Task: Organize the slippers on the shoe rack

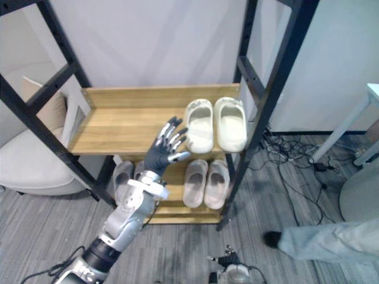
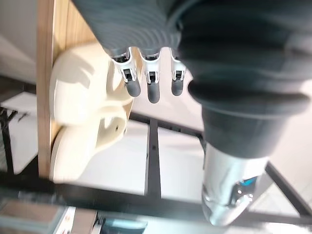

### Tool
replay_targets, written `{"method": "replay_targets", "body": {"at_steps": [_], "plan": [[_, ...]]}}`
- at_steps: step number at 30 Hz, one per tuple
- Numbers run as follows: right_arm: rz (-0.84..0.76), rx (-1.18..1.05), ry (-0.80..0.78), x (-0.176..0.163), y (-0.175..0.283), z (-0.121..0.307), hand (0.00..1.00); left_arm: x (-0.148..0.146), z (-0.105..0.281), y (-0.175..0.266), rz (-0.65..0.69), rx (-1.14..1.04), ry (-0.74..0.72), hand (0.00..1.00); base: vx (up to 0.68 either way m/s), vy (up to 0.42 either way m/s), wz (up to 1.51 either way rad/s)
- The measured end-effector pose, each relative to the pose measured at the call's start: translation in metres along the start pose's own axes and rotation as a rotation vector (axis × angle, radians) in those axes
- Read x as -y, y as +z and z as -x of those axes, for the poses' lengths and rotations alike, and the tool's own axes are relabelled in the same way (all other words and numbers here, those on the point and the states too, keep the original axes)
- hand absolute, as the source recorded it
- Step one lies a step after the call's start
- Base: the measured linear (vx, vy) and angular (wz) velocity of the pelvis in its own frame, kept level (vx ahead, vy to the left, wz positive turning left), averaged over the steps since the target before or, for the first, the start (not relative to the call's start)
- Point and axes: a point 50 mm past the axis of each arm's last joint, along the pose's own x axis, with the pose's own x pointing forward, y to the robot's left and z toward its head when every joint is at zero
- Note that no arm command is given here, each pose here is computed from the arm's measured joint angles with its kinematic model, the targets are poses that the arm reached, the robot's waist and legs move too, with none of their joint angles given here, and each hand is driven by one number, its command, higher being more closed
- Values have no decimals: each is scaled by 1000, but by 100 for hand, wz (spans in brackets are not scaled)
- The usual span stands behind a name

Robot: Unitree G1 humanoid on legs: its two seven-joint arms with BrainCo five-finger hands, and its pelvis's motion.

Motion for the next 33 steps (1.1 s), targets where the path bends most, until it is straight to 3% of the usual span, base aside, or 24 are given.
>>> {"method": "replay_targets", "body": {"at_steps": [13,24,33], "plan": [[-38,-8,-19,1,-1,0,0,-36,1,-13,-67,-53,178,0,1,-1,-1],[-43,-8,-12,-3,-1,1,0,-34,1,-16,-69,-66,163,0,0,0,0],[-43,-9,-12,-3,-2,1,0,-17,-6,-23,-91,-93,67,0,-4,-1,-1]]}}
